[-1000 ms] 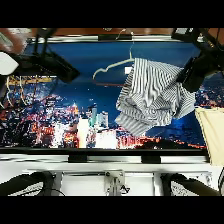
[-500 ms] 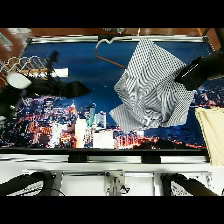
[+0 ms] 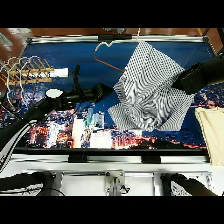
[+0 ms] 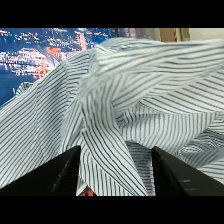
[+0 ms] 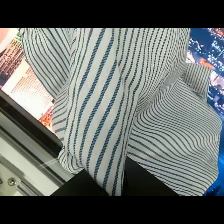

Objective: Fold the shirts.

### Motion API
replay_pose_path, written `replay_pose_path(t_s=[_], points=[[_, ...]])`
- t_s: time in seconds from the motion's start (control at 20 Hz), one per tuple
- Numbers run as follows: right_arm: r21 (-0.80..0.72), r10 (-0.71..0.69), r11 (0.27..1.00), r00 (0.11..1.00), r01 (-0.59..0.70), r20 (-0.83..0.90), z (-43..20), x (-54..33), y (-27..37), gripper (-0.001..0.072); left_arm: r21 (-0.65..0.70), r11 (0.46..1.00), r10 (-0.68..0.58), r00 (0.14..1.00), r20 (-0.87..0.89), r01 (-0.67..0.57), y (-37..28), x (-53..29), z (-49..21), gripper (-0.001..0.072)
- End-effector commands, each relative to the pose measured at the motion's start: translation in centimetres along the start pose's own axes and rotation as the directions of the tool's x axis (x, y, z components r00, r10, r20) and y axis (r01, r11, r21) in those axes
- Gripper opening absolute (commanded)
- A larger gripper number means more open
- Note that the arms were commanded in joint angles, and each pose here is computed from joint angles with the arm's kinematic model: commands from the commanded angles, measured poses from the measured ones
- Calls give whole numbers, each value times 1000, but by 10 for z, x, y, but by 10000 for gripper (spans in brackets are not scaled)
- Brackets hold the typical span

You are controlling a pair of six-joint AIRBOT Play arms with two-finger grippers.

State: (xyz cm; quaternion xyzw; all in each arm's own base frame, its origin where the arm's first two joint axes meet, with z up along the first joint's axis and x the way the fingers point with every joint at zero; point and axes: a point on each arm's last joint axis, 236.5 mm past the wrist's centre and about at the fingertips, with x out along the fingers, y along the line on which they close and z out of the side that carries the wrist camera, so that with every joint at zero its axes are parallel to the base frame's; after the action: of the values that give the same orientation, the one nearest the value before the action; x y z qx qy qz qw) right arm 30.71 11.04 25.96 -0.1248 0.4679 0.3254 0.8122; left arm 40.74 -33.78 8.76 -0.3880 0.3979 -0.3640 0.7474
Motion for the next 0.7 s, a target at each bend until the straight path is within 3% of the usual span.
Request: replay_pose_path(t_s=[0.0,0.3,0.4,0.45,0.55,0.6,0.65], points=[[10,12,1000,1000,-12,-8,-2,0,3,81,6,1000,0,1000,-1,0,10,13,-5,546],[11,45,999,999,-46,7,2,-1,11,80,-30,999,-25,1000,4,25,4,44,-5,543],[11,46,999,999,-46,7,1,-1,11,81,-49,998,-38,999,19,39,0,54,0,456],[10,46,999,999,-46,7,2,-1,11,80,-55,998,-40,999,23,42,1,58,3,452],[10,46,999,999,-46,7,1,-1,11,80,-60,998,-31,999,28,33,7,60,7,318],[10,46,999,999,-46,6,1,-1,11,80,-64,998,-26,999,32,28,12,59,9,309],[10,46,999,999,-46,6,1,-1,11,80,-68,997,-22,999,36,25,15,58,12,255]])
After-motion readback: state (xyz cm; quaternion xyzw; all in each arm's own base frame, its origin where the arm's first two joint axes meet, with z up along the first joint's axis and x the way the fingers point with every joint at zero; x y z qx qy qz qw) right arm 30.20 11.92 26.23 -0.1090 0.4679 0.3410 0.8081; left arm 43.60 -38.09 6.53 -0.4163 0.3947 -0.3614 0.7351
